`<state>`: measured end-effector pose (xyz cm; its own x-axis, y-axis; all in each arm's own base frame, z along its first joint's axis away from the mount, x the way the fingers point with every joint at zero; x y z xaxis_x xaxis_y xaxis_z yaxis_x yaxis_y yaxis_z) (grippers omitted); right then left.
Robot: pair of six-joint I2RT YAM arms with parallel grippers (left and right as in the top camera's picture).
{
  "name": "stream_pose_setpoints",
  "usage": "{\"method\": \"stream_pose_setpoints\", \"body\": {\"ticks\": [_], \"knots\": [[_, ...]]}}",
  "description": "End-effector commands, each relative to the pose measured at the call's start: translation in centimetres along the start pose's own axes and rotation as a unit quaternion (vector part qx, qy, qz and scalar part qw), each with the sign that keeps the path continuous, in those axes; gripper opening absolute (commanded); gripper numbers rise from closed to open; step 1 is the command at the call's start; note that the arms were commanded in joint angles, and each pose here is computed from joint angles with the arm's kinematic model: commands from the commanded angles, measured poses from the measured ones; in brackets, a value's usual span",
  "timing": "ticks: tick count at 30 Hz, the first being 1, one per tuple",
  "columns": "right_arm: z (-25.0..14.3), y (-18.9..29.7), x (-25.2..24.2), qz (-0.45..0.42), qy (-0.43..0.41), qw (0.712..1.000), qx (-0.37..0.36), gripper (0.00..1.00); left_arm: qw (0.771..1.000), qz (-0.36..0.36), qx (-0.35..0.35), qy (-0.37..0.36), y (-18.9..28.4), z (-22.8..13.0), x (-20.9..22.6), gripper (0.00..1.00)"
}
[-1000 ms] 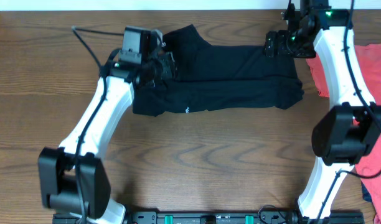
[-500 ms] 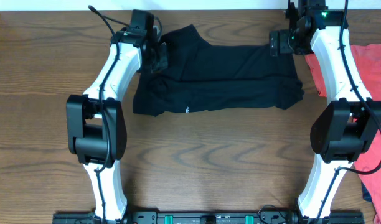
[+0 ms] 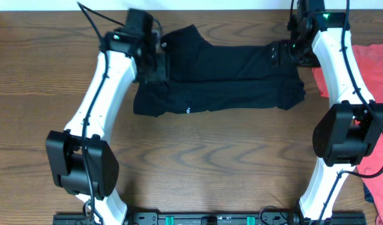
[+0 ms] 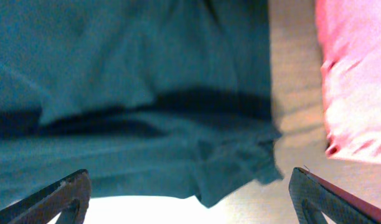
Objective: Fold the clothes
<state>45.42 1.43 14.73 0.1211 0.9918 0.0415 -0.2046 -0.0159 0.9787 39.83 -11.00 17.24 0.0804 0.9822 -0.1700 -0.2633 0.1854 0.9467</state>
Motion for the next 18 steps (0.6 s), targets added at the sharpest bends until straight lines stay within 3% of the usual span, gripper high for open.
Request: {"method": "stream_pose_setpoints", "body": {"ticks": [1, 8, 15, 18], "knots": [[-2.0, -0.6, 0.7, 0.006, -0.004, 1.0, 0.023, 0.99, 0.998, 0.016, 0.044, -0.03, -2.5, -3.1, -0.9, 0.64], [-5.4, -3.2, 1.4, 0.027, 0.006, 0.998, 0.057, 0.99, 0.997, 0.011, 0.066, -0.039, -6.8, -7.1, -2.7, 0.65], [-5.6, -4.2, 2.2, 0.057, 0.004, 0.997, 0.057, 0.99, 0.998, 0.009, 0.055, -0.03, -8.6, -6.9, -2.3, 0.82], [-5.5, -5.1, 2.7, 0.077, 0.003, 0.995, 0.057, 0.99, 0.997, 0.009, 0.076, -0.024, -10.1, -7.4, -1.9, 0.83]]}}
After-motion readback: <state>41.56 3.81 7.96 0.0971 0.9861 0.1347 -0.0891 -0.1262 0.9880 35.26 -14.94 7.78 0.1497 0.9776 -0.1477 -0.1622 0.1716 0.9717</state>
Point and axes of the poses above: each gripper's point midway between its finger pads, its own y axis back along the fingers, its own x axis along the line the jaws close on, z = x × y, the point moved 3 cm from there along y, back along the fingers, and after that the axes turned 3 degrees about -y, right-handed, at the moved point
